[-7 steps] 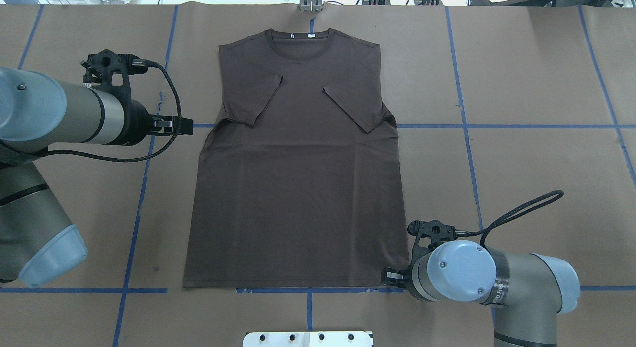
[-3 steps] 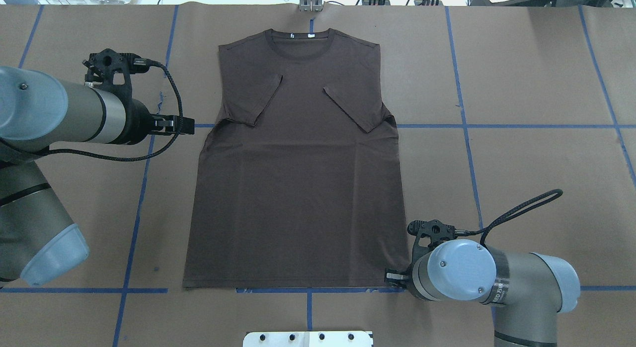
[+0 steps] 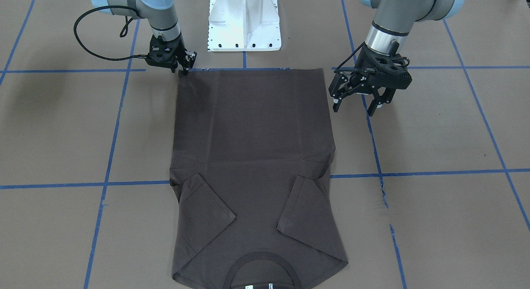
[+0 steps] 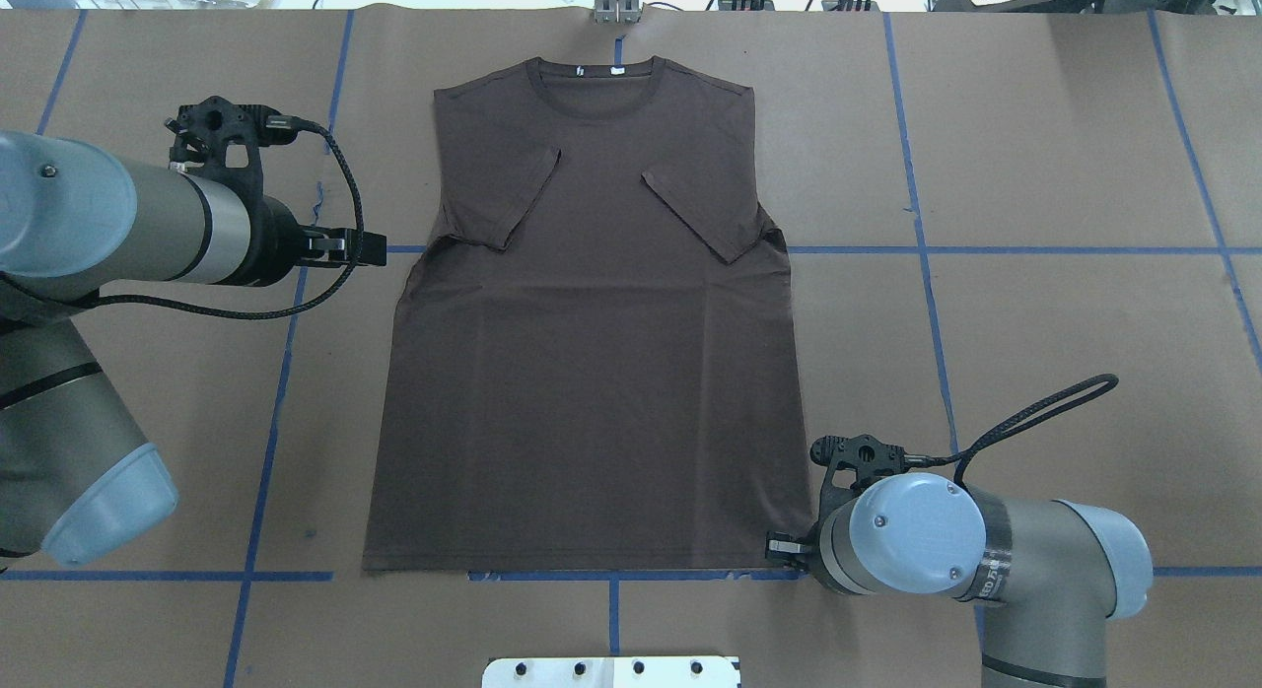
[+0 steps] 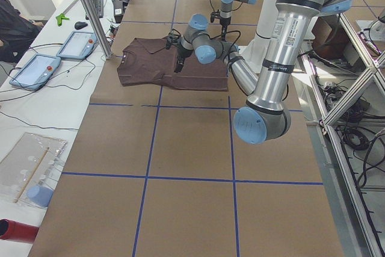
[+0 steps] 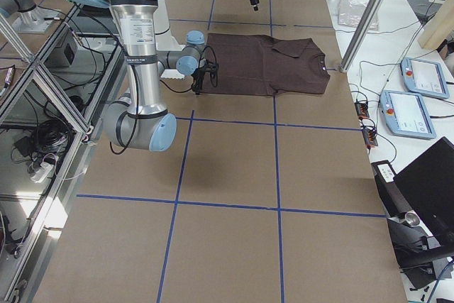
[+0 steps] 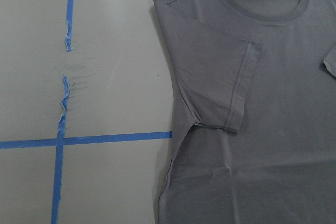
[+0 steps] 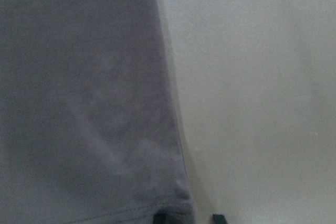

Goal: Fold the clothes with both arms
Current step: 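Lower both grippers and grasp the two hem corners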

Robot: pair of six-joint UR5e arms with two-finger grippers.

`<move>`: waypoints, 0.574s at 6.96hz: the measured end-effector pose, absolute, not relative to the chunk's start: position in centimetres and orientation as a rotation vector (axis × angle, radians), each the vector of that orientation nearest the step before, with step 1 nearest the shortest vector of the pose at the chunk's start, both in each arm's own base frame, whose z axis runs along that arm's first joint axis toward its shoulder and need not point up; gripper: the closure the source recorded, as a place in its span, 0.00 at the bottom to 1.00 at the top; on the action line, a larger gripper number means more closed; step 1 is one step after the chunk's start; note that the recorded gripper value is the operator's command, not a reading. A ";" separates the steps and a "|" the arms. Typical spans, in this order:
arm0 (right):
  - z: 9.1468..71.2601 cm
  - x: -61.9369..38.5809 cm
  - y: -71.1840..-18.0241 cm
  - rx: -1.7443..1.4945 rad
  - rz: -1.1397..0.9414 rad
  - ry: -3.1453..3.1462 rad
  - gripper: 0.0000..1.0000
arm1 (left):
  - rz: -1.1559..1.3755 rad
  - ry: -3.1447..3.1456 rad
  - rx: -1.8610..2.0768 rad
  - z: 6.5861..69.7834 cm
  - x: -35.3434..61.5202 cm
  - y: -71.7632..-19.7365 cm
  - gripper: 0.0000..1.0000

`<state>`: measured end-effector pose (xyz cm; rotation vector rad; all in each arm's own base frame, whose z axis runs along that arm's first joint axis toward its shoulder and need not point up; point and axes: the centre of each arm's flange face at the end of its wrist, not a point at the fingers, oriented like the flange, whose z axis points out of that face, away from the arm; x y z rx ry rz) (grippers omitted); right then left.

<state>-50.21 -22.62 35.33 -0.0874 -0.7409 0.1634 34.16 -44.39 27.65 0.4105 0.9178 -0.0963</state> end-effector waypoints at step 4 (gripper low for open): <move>34.8 -49.8 -22.9 -0.080 0.168 -0.753 1.00 | -0.092 0.905 0.405 28.2 34.5 -44.7 0.00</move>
